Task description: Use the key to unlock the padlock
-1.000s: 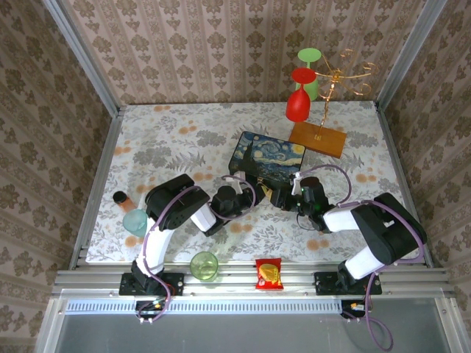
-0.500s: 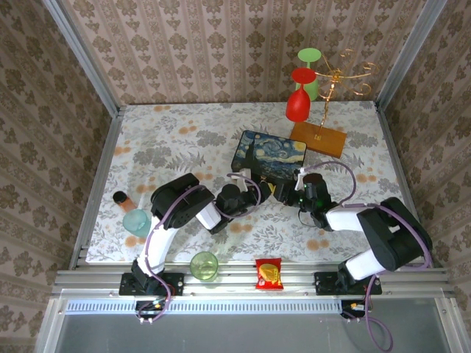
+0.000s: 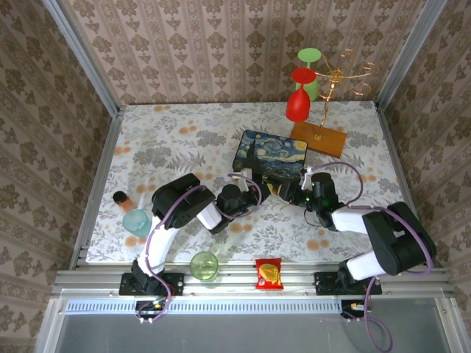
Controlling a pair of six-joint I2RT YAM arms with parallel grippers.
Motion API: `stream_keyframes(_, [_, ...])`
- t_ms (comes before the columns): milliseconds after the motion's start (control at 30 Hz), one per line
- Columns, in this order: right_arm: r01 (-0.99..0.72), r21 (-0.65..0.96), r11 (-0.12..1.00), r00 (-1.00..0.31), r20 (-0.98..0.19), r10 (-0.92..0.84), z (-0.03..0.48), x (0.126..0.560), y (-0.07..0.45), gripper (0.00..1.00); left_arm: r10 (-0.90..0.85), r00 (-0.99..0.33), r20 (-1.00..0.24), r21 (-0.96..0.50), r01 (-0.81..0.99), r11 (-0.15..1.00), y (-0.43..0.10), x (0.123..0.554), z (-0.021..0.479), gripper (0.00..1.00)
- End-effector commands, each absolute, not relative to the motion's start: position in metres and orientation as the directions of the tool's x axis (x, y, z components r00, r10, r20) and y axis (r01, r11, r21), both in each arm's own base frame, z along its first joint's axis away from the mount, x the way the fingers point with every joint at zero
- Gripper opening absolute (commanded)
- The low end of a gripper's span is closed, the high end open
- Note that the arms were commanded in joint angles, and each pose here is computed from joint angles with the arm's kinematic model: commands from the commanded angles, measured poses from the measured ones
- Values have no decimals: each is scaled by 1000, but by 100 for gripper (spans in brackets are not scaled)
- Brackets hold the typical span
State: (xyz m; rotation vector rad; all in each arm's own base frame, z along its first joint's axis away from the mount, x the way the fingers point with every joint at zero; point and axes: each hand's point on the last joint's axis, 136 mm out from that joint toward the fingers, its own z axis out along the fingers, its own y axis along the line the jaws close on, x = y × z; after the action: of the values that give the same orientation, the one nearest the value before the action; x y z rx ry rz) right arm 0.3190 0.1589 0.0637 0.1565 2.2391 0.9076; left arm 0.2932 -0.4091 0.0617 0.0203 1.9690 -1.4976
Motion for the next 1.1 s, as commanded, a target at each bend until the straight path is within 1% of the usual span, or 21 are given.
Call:
stream_keyframes(0, [-164,563,810,-750,-604,268,59,309,149,38,-329,-850,-411,-870,259,419,-395,287,20,4])
stream_keyframes(67, [-197,520,831,-753,-623,211,60,307,154,38,-331,-859,-391,-883,248,399,-396,287,24,2])
stream_keyframes(133, [-192,426,884,-759,-636,141,54,304,152,36,-333,-858,-391,-886,254,388,-396,287,31,1])
stream_keyframes(200, [-226,403,887,-761,-641,97,52,302,160,35,-335,-860,-386,-893,256,371,-396,287,40,0])
stream_keyframes(300, [-250,337,908,-751,-659,37,48,301,167,33,-343,-874,-344,-911,222,349,-393,288,42,0])
stream_keyframes(533, [-262,183,947,-694,-718,-53,49,304,171,32,-347,-879,-328,-918,209,337,-383,287,49,0])
stream_keyframes(567, [-258,142,956,-707,-702,-87,39,303,171,32,-344,-880,-328,-919,213,332,-383,287,52,0])
stream_keyframes(700, [-291,38,956,-689,-702,-182,33,304,182,33,-342,-882,-323,-923,214,320,-383,287,57,0])
stream_keyframes(900, [-307,-27,951,-641,-733,-228,34,311,187,34,-343,-884,-317,-926,212,311,-383,286,61,0])
stream_keyframes(1000, [-315,-122,941,-601,-742,-297,34,314,192,35,-342,-885,-317,-928,215,303,-383,285,66,0])
stream_keyframes(1067, [-295,-199,935,-573,-745,-340,32,315,193,33,-342,-888,-308,-932,208,297,-382,285,67,0])
